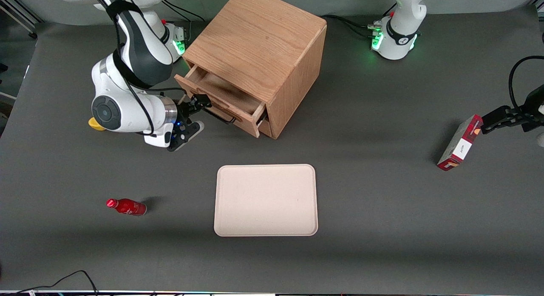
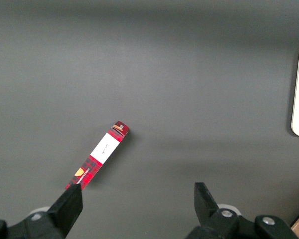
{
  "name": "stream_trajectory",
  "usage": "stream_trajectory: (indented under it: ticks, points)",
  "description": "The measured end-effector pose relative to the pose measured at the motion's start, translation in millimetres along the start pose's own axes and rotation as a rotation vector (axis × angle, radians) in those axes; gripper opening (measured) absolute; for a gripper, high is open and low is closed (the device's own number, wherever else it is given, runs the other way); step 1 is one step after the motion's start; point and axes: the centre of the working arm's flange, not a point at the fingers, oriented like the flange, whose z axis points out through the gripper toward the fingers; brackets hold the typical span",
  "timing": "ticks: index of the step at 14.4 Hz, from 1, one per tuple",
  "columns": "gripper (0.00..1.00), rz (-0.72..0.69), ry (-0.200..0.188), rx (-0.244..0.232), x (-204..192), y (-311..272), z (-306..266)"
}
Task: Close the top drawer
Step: 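Push the drawer front with the right gripper into the cabinet, then press the drawer front with the right gripper until flush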
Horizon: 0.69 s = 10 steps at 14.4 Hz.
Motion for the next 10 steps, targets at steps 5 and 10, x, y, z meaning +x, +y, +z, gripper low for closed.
stream_trajectory:
  ticks: [5, 10]
  points:
    - [1.00, 0.013, 0.012, 0.018, -15.7, -22.6, 20.0]
    - [1.00, 0.037, 0.010, 0.005, -18.2, -36.7, 30.8]
